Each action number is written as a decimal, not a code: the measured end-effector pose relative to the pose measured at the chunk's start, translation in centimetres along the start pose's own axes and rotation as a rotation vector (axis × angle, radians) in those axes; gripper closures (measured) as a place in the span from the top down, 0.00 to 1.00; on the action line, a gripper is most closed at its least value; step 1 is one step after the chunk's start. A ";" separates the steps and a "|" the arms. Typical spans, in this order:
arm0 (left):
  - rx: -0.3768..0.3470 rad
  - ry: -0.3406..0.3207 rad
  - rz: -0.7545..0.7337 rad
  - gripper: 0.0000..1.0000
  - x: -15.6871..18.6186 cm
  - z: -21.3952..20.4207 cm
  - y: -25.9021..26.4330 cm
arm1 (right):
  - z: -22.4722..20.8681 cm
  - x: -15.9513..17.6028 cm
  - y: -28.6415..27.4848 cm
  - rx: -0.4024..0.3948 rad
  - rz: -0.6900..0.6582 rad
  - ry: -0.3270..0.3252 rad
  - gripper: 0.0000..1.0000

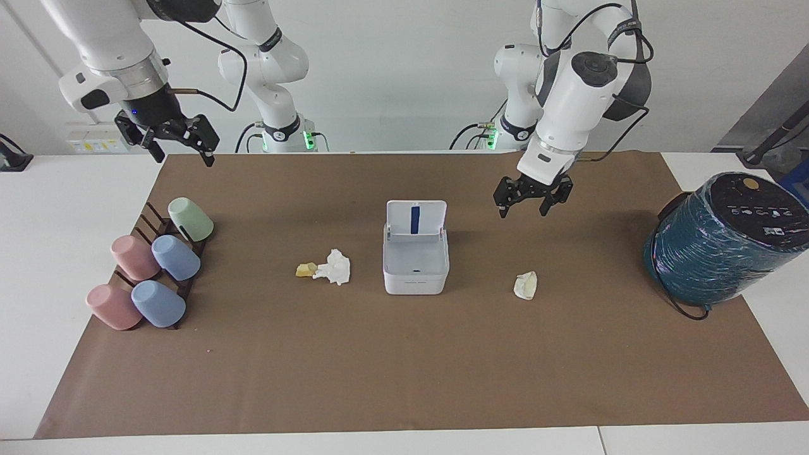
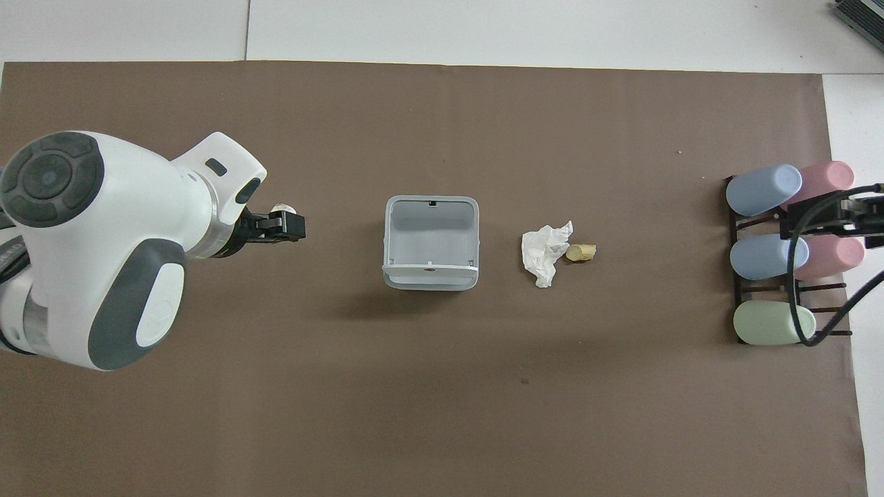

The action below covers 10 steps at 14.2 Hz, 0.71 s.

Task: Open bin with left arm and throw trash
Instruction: 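Grasp the crumpled white paper ball with the left gripper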

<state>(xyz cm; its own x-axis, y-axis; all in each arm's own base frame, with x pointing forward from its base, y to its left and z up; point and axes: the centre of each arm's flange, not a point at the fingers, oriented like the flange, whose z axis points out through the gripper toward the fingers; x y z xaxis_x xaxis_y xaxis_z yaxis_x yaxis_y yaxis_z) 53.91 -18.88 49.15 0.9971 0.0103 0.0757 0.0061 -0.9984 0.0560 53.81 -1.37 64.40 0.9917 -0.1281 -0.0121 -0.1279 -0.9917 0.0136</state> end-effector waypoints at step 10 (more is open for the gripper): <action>0.006 0.075 0.080 1.00 2.8 6.8 -3.4 | 0.0 0.0 0.0 0.000 0.000 0.000 1.00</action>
<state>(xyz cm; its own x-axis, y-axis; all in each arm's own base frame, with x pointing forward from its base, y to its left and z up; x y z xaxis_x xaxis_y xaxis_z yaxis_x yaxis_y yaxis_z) 57.17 -15.87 42.36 0.9858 -0.0651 0.1545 -0.0722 -0.9966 0.0407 53.81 -1.37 64.40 0.9917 -0.1281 -0.0121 -0.1279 -0.9917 0.0136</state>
